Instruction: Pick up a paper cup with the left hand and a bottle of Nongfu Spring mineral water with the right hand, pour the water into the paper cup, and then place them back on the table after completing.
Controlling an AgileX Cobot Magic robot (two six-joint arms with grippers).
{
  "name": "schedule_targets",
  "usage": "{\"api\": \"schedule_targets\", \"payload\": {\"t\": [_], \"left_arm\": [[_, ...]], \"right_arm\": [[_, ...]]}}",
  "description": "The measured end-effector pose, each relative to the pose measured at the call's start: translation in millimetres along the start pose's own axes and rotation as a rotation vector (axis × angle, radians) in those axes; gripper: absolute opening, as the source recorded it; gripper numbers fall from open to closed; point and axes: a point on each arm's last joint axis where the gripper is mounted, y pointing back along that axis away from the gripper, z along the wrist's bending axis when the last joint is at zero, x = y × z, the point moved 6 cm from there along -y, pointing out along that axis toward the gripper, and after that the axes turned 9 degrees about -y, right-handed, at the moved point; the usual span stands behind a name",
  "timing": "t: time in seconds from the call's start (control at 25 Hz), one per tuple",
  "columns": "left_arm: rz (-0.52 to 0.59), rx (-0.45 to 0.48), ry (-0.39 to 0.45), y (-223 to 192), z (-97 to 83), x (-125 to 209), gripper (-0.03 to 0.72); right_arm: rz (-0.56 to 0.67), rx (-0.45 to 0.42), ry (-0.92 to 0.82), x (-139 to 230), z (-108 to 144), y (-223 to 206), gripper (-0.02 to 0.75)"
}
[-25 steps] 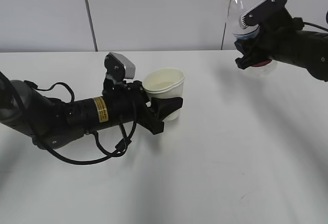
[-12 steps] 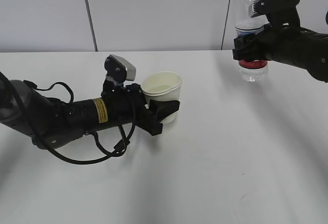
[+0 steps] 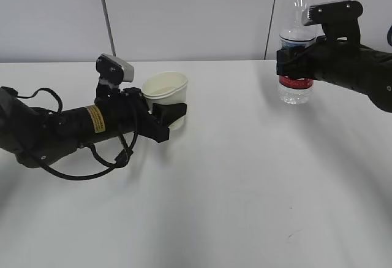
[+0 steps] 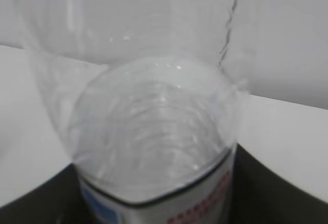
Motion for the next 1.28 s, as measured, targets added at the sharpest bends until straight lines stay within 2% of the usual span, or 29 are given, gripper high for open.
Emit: {"api": "schedule_targets", "payload": {"t": [0.64,1.0,1.28], "left_arm": [[0.055,-0.194,-0.002,31.3,64.3,13.9,0.375],[0.08,-0.285,-0.015,41.6,84.7,19.1,0.375],[0.093,-0.34,0.023,41.8,92.2,35.6,0.375]], "right_arm": [[-0.065,-0.115,-0.045,-6.7,17.0,2.7,0.408],[-0.08,-0.153,-0.051,-8.0,22.5,4.0,0.408],[-0.08,-0.163,-0.054,-8.1,23.9,4.3,0.408]]}}
